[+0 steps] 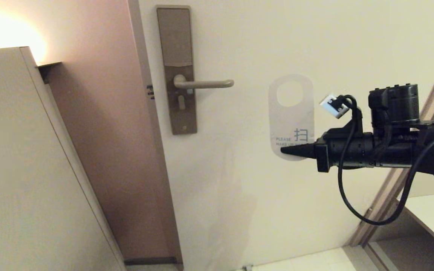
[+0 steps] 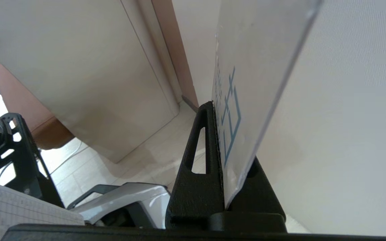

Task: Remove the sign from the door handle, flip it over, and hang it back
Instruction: Hang the sign back with the other side facing out

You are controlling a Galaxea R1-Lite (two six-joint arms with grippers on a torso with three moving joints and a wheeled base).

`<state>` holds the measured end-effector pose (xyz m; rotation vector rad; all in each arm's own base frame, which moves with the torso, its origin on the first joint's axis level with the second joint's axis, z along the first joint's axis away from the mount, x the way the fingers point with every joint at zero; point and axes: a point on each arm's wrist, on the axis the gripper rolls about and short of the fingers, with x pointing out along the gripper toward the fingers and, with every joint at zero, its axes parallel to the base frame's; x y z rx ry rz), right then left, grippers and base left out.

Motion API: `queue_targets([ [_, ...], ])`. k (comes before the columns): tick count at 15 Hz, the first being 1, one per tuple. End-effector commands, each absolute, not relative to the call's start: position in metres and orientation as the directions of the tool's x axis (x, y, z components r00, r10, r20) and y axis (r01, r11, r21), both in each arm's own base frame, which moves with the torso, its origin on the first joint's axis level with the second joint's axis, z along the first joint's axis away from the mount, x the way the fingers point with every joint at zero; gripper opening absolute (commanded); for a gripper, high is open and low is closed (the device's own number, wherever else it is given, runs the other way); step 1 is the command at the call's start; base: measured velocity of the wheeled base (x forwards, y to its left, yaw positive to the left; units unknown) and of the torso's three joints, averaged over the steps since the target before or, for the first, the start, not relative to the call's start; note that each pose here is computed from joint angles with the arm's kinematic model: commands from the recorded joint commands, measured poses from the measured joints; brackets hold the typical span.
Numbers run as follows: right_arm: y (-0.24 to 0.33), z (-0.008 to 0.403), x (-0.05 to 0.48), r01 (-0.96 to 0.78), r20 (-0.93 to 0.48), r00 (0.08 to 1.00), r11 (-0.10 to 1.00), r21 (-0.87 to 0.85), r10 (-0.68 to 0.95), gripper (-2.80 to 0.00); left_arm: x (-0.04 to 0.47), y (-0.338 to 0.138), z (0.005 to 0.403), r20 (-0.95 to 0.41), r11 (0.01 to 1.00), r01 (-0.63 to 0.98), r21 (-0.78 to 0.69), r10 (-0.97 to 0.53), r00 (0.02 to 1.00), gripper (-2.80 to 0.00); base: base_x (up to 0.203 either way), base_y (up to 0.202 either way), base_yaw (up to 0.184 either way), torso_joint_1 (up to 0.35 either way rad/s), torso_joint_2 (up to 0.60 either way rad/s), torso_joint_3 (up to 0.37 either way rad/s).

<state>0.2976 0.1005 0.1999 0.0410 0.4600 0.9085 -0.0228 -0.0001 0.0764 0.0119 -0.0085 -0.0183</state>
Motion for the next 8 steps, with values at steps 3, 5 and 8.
queue_targets([
  [3,0.109,0.207,0.303,-0.754,-0.401,0.492,0.609,0.247,0.772,-2.80,-0.023,0.000,0.076,0.009,1.000,0.018,0.012,-0.018,1.000,-2.80,0.000,0.000,0.000,0.000,0.00,0.000],
  [5,0.116,0.213,0.304,-0.767,-0.392,0.483,0.595,0.242,0.783,-2.80,-0.023,0.000,0.076,0.009,1.000,0.018,0.011,-0.018,1.000,-2.80,0.000,0.000,0.000,0.000,0.00,0.000],
  [8,0.128,0.222,0.305,-0.793,-0.366,0.470,0.566,0.225,0.803,-2.80,-0.023,0.000,0.076,0.009,1.000,0.019,0.012,-0.019,1.000,-2.80,0.000,0.000,0.000,0.000,0.00,0.000],
])
